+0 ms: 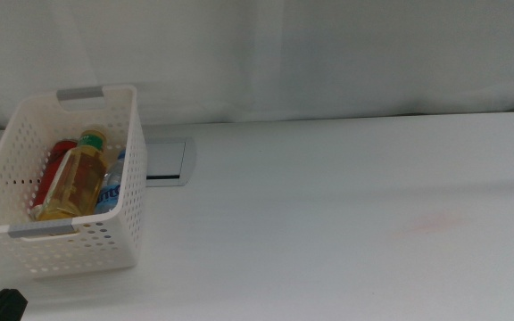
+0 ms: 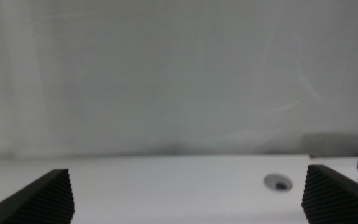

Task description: Use arms to grab the bottles and put them into the dustbin to the left of the table.

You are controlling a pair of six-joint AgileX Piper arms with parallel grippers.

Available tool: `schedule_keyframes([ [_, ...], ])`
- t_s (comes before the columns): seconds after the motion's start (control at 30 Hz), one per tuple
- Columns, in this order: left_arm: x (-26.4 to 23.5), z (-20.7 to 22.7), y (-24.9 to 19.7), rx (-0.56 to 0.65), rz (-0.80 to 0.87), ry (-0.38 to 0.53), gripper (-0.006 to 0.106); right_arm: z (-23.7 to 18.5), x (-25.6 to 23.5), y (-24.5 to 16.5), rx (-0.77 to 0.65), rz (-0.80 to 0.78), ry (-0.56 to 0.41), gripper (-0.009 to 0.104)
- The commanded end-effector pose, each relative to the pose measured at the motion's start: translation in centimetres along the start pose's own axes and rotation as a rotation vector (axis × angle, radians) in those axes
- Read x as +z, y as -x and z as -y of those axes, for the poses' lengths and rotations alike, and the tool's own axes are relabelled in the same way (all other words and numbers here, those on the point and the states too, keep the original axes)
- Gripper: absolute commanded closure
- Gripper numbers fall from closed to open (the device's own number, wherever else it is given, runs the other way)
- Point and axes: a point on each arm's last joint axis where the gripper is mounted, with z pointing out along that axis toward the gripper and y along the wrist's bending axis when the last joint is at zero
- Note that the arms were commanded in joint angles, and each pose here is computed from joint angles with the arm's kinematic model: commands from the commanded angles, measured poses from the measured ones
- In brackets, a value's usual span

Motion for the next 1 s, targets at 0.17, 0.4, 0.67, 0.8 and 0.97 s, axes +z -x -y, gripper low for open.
schedule_keyframes([
  [0.17,0.2,-0.2,-1.1,-0.006,-0.021,-0.003,0.103,-0.1,1.0,-5.5,-0.022,0.158,-0.013,-0.008],
  [0.4,0.2,-0.2,-1.1,-0.006,-0.021,-0.003,0.103,-0.2,2.2,-10.3,-0.024,-0.017,-0.012,-0.008],
  [0.67,0.2,-0.2,-1.1,-0.006,-0.021,-0.003,0.103,-0.3,2.4,-11.6,0.029,-0.068,-0.002,-0.008],
  [0.8,0.2,-0.2,-1.1,-0.006,-0.021,-0.003,0.103,-0.4,2.4,-11.6,0.058,-0.068,0.005,-0.008],
  [0.97,0.2,-0.2,-1.1,-0.006,-0.021,-0.003,0.103,-0.4,2.4,-11.6,0.058,-0.068,0.005,-0.008],
])
